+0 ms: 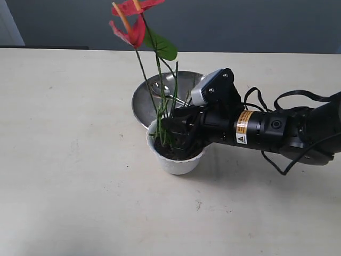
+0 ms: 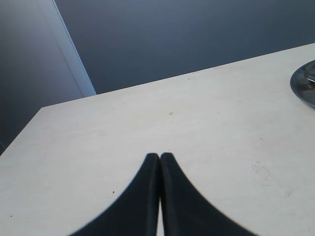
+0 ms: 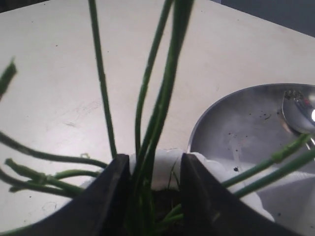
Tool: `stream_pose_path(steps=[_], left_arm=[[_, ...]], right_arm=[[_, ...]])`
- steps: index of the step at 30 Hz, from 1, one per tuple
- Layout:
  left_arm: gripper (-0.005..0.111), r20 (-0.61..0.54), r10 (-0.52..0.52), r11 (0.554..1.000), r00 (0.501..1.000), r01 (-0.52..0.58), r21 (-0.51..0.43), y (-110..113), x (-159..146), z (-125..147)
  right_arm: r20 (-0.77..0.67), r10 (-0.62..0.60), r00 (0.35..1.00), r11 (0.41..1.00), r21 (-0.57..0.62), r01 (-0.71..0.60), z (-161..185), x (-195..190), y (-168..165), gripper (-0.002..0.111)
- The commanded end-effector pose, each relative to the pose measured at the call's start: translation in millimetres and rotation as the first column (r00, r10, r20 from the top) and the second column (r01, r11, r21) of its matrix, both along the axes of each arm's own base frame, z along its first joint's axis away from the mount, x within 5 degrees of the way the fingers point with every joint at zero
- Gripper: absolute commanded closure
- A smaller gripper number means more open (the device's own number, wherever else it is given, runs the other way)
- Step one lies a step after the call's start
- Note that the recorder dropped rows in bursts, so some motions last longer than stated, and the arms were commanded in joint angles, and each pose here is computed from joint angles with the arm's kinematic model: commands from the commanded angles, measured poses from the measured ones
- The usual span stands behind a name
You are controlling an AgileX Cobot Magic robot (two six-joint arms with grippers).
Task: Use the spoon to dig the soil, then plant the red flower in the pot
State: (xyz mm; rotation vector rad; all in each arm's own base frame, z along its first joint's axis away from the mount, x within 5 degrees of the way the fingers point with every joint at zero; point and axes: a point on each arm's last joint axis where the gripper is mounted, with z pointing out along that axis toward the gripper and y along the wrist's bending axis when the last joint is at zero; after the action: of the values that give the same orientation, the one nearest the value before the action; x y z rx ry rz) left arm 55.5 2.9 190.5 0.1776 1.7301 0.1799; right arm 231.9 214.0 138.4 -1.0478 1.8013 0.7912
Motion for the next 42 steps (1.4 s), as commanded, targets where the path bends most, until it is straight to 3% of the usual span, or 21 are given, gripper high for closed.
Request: stream_pose_path(steps=[1, 7, 14, 37, 42], left_arm=[[0.106, 0.014, -0.002, 1.0, 1.0, 0.002, -0.008, 0, 0, 1], [0.106, 0.014, -0.002, 1.0, 1.0, 0.002, -0.008, 0, 0, 1], [0.106, 0.014, -0.002, 1.0, 1.0, 0.002, -0.008, 0, 0, 1], [0.106, 0.014, -0.002, 1.0, 1.0, 0.002, -0.008, 0, 0, 1], [0.106, 0.014, -0.002, 1.0, 1.0, 0.002, -0.008, 0, 0, 1]], right_arm=[[-0.016, 0.016, 1.0, 0.987, -0.161, -0.018, -12, -7, -10, 0.071], [-0.01, 0.017, 1.0, 0.988, -0.155, -0.019, -2, -9, -11, 0.071], [-0.016, 0.032, 0.999, 0.98, -0.195, -0.034, -4, -10, -13, 0.047], [-0.017, 0.035, 0.999, 0.972, -0.232, -0.038, 18, -17, -20, 0.046], [-0.022, 0.031, 0.999, 0.972, -0.234, -0.035, 18, -17, -20, 0.04]])
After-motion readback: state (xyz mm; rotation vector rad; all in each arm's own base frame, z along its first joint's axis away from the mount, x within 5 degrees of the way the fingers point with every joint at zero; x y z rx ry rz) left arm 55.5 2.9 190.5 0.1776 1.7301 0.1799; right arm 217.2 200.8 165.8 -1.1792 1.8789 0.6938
